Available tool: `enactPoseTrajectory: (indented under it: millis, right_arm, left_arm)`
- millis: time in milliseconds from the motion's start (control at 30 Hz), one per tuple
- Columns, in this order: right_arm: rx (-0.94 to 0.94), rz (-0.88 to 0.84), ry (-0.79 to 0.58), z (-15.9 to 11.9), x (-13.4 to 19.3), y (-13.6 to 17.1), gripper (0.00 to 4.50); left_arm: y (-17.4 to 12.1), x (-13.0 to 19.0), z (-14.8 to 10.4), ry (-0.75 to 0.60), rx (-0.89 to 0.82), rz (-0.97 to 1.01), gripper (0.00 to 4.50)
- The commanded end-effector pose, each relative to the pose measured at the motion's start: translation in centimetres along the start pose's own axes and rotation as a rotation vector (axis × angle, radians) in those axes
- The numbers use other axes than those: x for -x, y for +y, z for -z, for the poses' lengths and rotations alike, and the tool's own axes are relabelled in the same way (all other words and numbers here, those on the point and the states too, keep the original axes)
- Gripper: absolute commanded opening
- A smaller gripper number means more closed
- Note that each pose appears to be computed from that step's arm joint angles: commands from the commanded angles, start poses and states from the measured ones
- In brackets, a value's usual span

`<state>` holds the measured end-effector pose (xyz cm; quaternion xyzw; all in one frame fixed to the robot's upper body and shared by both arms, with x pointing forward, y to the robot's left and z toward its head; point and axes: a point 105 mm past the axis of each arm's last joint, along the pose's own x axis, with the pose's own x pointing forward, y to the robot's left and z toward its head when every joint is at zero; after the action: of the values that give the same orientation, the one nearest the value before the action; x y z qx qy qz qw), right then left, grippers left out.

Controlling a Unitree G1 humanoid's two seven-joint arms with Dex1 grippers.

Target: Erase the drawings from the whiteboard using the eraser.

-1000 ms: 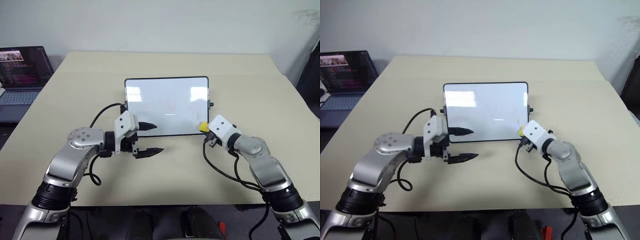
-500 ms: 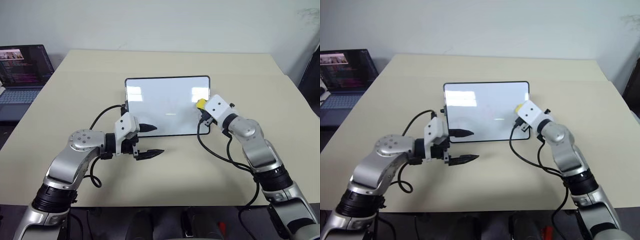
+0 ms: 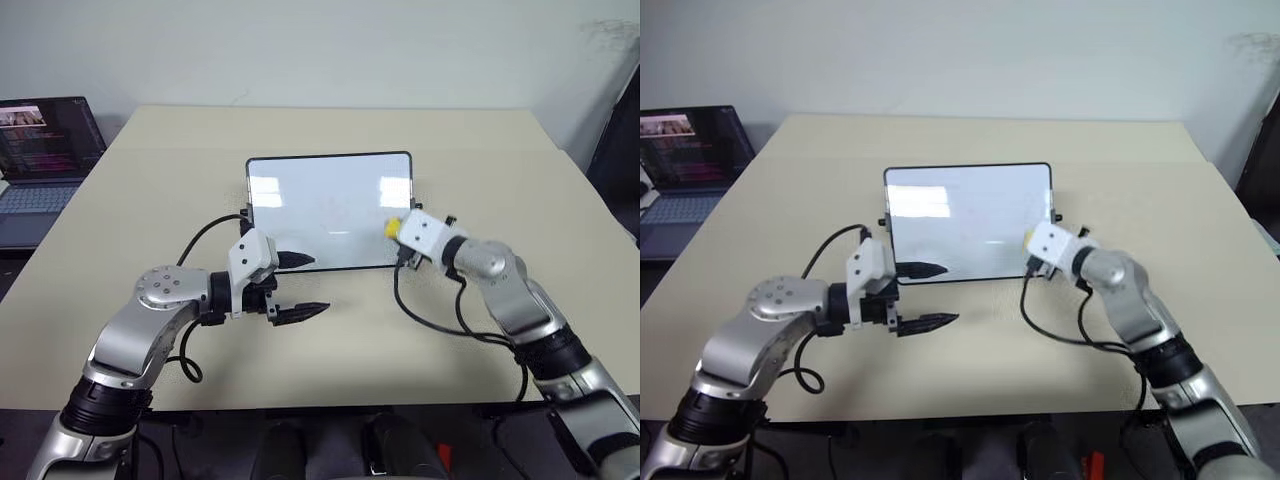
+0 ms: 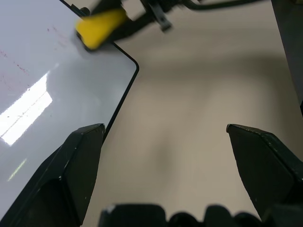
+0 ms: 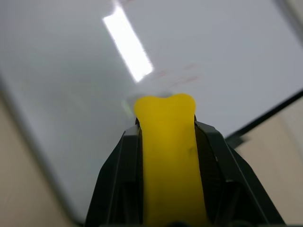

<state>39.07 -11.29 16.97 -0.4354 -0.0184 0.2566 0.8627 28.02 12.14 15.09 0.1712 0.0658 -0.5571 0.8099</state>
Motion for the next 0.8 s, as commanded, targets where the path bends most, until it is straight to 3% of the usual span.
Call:
enactPoseTrajectory:
  millis: [33, 267, 333, 433, 533, 800]
  right_arm:
    - [0.001, 0.002, 0.019, 0.5, 0.1, -0.5, 1.16]
    - [-0.001, -0.297, 0.110, 2.7, 2.0, 4.7, 1.16]
    - [0.014, -0.257, 0.102, 2.4, 1.9, 4.1, 1.16]
    - [0.072, -0.021, 0.062, 1.5, 0.9, 0.0, 1.16]
    - [0.069, 0.032, 0.055, 1.4, 0.8, -1.2, 1.15]
    - [0.034, -0.300, 0.163, 3.9, 2.7, 4.4, 1.15]
  left_arm:
    - [0.1, 0.8, -1.2, -0.021, -0.042, -0.021, 4.50]
    - [0.3, 0.9, -1.3, -0.020, -0.047, -0.024, 4.50]
    - [0.3, 0.9, -1.3, -0.020, -0.047, -0.022, 4.50]
    - [0.3, 0.9, -1.3, -0.019, -0.047, -0.015, 4.50]
    - [0.2, 0.9, -1.3, -0.019, -0.046, -0.011, 4.50]
    - [0.1, 0.7, -1.3, -0.020, -0.046, -0.003, 4.50]
